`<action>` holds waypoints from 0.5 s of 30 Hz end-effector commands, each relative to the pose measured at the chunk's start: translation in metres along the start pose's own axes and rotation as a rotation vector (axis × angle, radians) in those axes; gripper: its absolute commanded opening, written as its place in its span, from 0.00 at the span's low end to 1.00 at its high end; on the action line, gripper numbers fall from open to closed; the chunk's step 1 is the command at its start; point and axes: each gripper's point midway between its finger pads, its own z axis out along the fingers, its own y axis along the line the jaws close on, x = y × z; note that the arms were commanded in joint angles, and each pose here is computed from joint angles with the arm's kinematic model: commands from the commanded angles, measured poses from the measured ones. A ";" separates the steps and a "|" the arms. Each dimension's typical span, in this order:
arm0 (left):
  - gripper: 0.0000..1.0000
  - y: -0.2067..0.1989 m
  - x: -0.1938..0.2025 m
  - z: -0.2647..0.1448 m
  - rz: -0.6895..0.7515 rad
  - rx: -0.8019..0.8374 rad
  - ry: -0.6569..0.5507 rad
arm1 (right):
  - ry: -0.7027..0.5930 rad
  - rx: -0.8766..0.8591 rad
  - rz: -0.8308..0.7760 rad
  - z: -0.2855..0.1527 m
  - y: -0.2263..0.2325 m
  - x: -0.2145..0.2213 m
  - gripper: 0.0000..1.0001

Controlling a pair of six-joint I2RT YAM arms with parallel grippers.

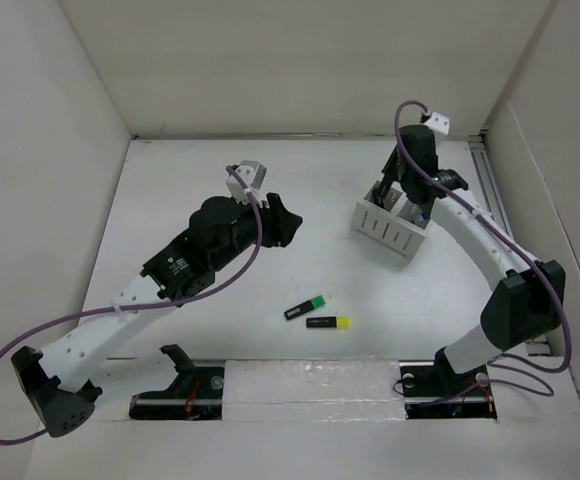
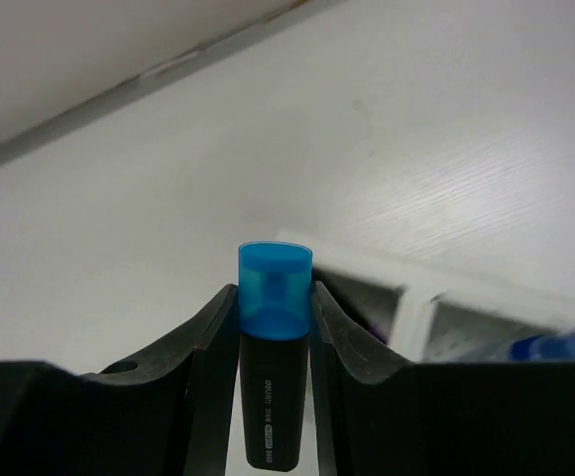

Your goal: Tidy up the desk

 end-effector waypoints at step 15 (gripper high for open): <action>0.48 -0.003 -0.029 -0.015 -0.219 -0.025 -0.117 | -0.253 0.117 -0.140 0.062 -0.039 -0.044 0.05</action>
